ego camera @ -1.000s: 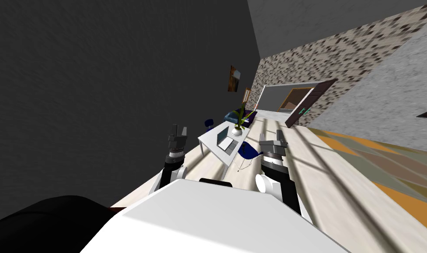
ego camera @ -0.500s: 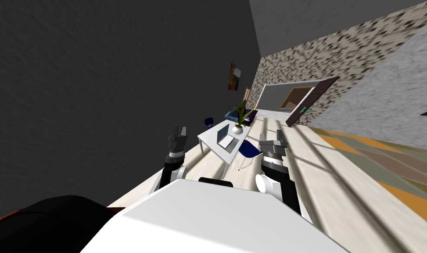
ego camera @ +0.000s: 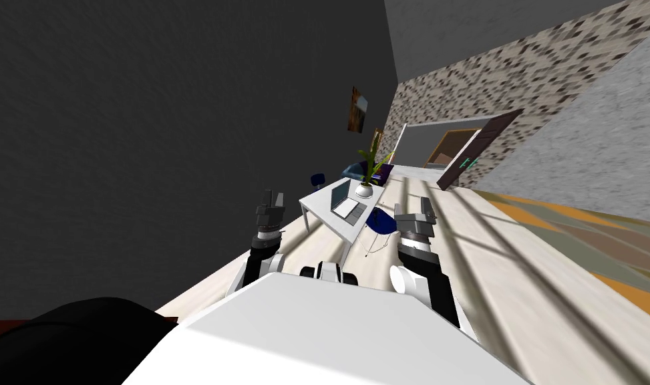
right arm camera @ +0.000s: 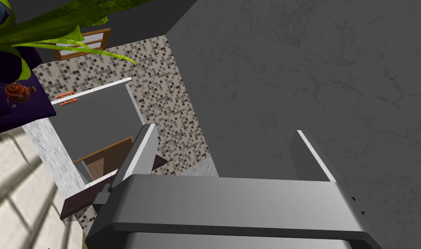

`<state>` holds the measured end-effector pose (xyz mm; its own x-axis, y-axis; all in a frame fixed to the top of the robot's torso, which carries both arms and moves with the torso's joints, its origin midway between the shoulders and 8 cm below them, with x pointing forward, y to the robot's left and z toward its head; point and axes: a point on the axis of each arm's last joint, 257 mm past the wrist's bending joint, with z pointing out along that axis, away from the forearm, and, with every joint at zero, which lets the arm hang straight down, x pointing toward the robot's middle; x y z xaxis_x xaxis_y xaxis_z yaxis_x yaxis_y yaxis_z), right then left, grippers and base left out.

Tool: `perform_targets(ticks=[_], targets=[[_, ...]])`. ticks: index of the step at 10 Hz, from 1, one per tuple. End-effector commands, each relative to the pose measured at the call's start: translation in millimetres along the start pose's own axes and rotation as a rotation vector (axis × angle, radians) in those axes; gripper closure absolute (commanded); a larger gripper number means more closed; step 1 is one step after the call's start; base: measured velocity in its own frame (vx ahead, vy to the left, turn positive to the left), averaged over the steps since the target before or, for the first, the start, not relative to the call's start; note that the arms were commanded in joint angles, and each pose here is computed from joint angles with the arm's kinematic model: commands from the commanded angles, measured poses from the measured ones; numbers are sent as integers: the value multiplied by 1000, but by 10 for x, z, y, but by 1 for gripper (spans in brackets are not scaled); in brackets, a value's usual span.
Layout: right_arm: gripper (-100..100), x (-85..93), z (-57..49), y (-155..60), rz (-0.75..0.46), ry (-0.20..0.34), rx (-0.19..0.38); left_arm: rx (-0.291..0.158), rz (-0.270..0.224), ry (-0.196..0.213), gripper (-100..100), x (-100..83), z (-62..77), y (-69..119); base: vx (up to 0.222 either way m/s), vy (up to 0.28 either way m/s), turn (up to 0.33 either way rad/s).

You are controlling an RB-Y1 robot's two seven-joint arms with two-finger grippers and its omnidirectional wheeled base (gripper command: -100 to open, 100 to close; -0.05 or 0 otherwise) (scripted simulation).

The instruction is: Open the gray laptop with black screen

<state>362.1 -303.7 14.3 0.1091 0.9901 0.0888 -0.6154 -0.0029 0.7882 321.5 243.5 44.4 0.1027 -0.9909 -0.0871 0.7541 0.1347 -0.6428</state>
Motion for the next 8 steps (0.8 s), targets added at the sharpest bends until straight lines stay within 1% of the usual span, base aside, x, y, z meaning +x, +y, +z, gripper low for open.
perform_targets(ticks=[1,5,8], targets=[[-100,50,6,-131,-93,62,38,0,0,0,0,0,0,1,10,102,-53],[-100,39,-9,-473,-312,148,124,0,0,0,0,0,0,0,21,161,-59],[-100,-64,-38,-790,-510,196,200,0,0,0,0,1,0,0,17,201,-82]])
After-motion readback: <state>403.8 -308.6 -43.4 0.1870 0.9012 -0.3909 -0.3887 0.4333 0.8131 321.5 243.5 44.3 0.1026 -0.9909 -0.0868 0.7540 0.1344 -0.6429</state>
